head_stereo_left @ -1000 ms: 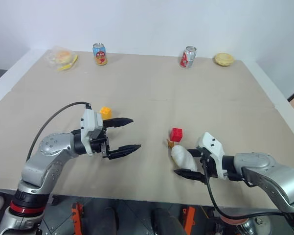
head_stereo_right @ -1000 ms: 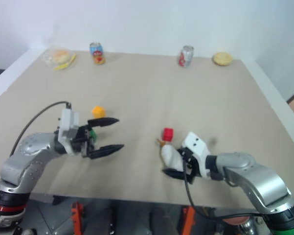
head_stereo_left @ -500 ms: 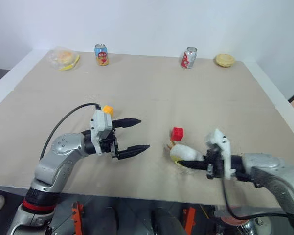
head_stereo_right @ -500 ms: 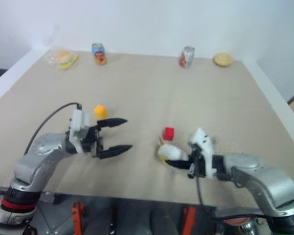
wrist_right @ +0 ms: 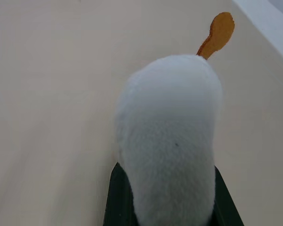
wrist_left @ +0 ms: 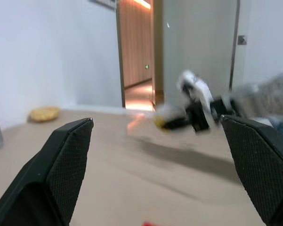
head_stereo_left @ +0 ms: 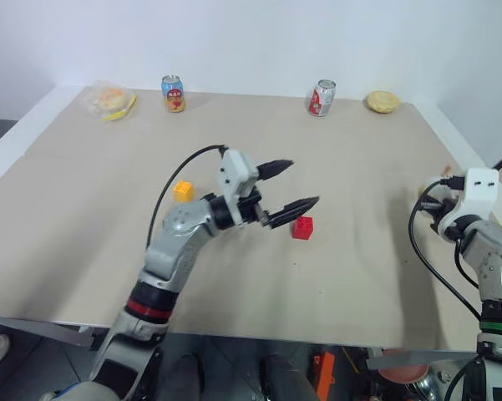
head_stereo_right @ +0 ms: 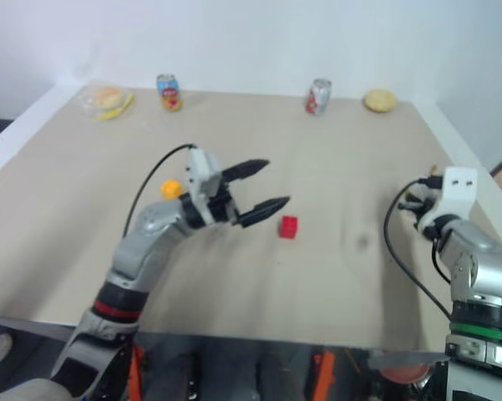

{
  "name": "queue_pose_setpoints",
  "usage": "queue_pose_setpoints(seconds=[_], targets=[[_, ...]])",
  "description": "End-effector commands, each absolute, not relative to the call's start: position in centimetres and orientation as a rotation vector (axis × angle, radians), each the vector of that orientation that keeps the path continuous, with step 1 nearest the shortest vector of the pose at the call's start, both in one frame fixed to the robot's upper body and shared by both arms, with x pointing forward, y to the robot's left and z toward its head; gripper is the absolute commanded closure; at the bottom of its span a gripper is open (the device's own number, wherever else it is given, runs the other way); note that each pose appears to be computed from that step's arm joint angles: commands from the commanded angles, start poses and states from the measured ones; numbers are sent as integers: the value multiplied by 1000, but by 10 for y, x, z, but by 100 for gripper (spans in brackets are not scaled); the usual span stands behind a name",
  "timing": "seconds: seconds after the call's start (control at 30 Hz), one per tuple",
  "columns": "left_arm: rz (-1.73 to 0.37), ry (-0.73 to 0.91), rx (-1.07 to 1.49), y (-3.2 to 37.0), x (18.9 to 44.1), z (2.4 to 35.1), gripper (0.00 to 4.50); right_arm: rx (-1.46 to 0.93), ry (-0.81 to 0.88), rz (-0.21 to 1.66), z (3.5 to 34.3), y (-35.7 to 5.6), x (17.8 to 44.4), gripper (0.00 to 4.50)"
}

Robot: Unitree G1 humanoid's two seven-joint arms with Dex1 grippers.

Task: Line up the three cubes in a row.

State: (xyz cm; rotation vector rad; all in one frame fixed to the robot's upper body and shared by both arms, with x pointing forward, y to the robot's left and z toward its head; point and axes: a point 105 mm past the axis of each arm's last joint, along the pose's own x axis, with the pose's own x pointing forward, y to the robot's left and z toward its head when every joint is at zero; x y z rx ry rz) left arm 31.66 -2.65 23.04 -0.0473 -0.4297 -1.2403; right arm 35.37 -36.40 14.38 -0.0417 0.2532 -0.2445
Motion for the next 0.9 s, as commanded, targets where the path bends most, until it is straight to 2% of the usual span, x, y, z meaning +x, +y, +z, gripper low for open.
queue_pose_setpoints(seconds=[0.03, 0.2, 0.33, 0.57, 0.67, 0.73, 0.8, 0.9], targets=[[-1259, -470, -37, -43, 314, 235, 0, -36, 198, -367, 153, -386, 351, 321], [-1273, -479, -48, -48, 312, 235, 0, -63, 100, -356, 172, -388, 349, 151], [-1285, -500, -56, -40, 309, 235, 0, -51, 70, -255, 179, -377, 351, 8], [-1258, -494, -32, -19, 309, 230, 0, -138, 27, -132, 203, -365, 357, 3], [-1228, -476, -30, -3, 309, 227, 0, -169, -40, 130, 221, -321, 365, 3], [-1214, -453, -22, 11, 308, 222, 0, -181, -66, 382, 228, -280, 363, 3], [-1211, -416, 4, 24, 305, 214, 0, -205, -64, 655, 229, -239, 352, 3], [-1199, -365, 42, 43, 302, 202, 0, -220, 12, 934, 220, -204, 336, 3]])
